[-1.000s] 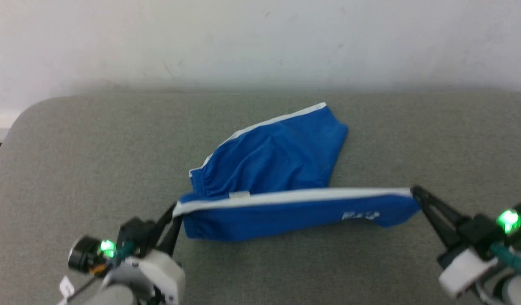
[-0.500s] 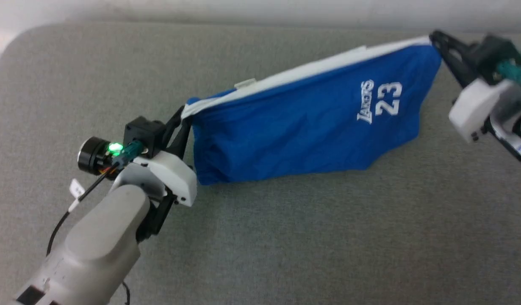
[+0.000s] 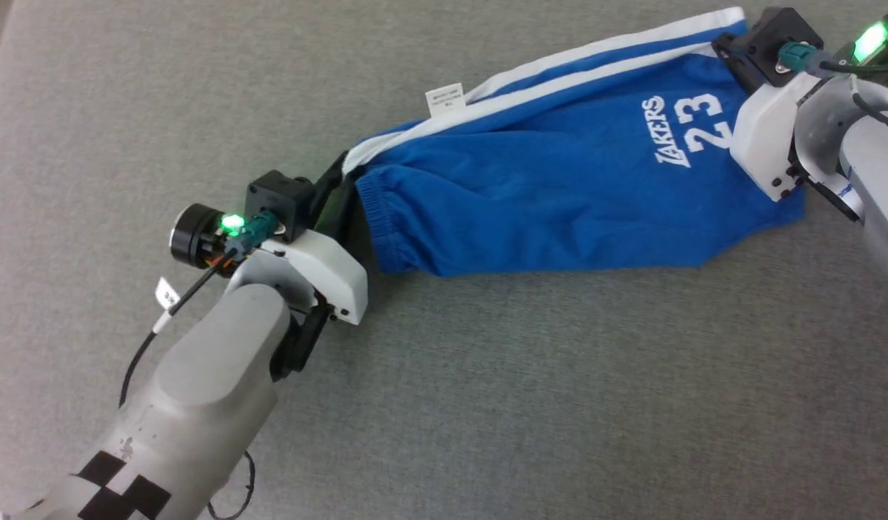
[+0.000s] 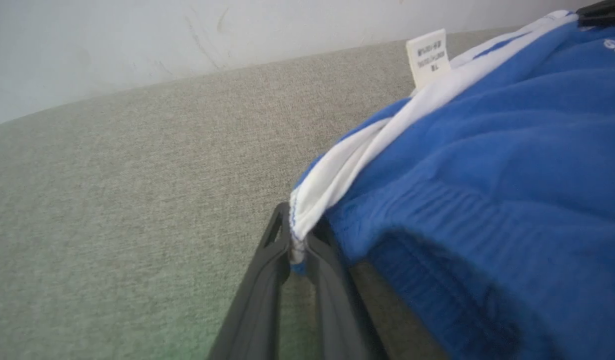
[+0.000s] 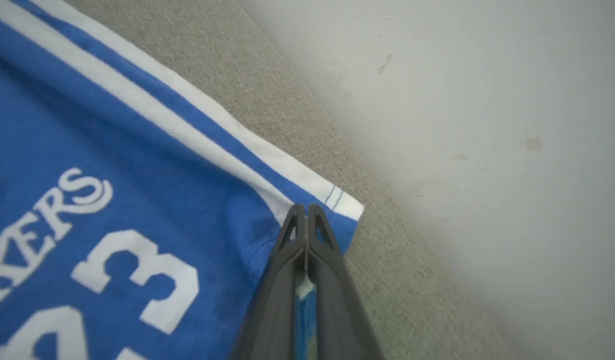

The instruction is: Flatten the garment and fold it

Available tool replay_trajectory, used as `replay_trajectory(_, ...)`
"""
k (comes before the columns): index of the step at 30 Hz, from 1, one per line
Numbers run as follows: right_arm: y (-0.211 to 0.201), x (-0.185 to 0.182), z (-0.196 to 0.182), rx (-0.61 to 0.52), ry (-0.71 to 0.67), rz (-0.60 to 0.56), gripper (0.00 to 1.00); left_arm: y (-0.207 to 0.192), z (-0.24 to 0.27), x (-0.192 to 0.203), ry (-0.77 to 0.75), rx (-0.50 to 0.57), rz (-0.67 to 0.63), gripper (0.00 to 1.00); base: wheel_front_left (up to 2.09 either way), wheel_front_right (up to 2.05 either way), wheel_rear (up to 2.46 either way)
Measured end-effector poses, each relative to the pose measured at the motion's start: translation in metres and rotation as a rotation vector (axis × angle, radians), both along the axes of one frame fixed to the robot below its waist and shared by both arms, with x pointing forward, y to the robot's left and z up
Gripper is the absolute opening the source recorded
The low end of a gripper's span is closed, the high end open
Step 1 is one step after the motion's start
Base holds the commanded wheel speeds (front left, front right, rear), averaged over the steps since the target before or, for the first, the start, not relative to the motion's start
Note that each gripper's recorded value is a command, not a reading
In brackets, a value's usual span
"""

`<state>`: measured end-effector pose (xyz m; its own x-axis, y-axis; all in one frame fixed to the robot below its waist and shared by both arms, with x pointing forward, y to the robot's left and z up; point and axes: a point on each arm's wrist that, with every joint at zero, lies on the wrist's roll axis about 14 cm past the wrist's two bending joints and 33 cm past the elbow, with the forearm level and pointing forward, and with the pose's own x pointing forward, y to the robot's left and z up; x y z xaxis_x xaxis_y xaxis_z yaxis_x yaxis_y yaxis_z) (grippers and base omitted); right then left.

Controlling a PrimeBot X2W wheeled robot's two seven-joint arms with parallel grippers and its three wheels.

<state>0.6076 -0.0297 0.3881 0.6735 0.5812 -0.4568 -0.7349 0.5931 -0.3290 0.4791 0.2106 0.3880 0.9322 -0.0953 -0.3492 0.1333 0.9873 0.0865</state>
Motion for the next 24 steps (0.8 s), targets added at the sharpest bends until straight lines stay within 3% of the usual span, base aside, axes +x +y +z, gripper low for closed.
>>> replay_trajectory(2, 0.005, 0.001, 0.001, 0.029, -0.001, 0.004, 1.0, 0.001, 0.003, -0.001, -0.01, 0.001, 0.005, 1.0, 0.0, 0.0, 0.0)
replay_trajectory(6, 0.003, 0.011, 0.027, 0.067, -0.049, -0.005, 1.0, 0.006, 0.019, -0.004, -0.061, 0.017, 0.031, 1.0, 0.0, 0.0, 0.0)
replay_trajectory(10, -0.012, 0.012, 0.051, 0.047, -0.039, -0.04, 1.0, 0.005, 0.068, -0.002, -0.224, 0.024, 0.065, 1.0, 0.0, 0.0, 0.0)
replay_trajectory(17, -0.051, -0.022, 0.05, -0.15, 0.252, -0.118, 1.0, 0.007, 0.125, -0.026, -0.42, 0.034, 0.14, 1.0, 0.0, 0.0, 0.0)
replay_trajectory(24, -0.051, -0.026, 0.047, -0.176, 0.424, -0.148, 1.0, 0.013, 0.142, -0.042, -0.49, 0.019, 0.228, 1.0, 0.0, 0.0, 0.0)
